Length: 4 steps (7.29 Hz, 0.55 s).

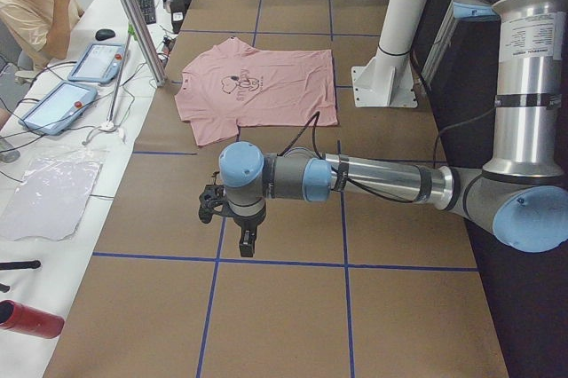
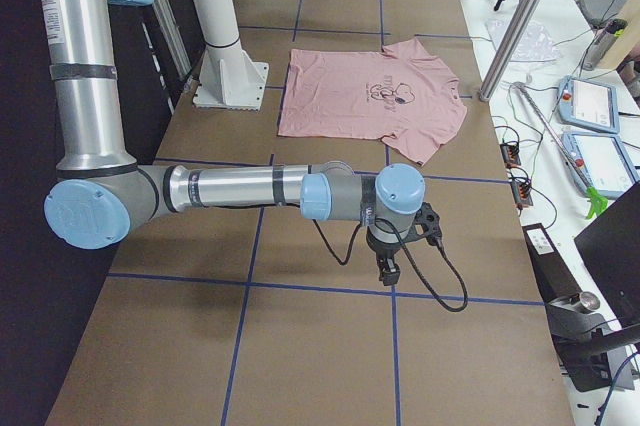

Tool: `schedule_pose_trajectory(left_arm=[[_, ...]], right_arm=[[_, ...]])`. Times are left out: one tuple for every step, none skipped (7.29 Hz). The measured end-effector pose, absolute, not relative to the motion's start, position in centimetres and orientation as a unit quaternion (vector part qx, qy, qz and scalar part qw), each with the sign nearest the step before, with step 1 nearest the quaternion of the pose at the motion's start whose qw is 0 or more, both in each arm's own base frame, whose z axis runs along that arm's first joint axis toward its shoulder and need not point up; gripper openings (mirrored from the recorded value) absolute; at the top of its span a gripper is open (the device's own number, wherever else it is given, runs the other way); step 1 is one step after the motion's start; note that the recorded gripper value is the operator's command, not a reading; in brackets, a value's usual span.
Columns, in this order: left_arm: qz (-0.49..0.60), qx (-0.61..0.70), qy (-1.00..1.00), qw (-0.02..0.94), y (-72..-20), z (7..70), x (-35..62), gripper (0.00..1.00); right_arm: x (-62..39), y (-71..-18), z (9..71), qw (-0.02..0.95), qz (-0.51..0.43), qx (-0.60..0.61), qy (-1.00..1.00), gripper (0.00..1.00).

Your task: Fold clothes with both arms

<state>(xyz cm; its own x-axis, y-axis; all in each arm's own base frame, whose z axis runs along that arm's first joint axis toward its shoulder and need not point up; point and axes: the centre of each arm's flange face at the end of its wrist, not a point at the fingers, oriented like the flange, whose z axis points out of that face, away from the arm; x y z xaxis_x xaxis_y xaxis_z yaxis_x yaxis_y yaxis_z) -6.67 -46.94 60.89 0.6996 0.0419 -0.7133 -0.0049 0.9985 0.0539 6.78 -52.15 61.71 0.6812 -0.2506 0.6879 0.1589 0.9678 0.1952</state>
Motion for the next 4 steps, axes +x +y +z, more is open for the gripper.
schedule_pose_trajectory(left_arm=[[0.013,0.023,0.388,0.921,-46.9,61.0,-6.7,1.0],[0.015,0.028,0.387,0.922,-47.0,60.6,-6.7,1.0],[0.017,0.035,0.384,0.922,-47.0,60.2,-6.7,1.0],[0.017,0.038,0.384,0.922,-47.0,60.0,-6.7,1.0]], right_arm=[[6.7,-52.0,61.8,0.913,-0.112,0.059,-0.388,1.0],[6.6,-51.9,61.7,0.91,-0.111,0.06,-0.395,1.0],[6.4,-51.8,61.4,0.907,-0.114,0.063,-0.4,1.0],[5.9,-51.9,60.6,0.905,-0.117,0.068,-0.403,1.0]])
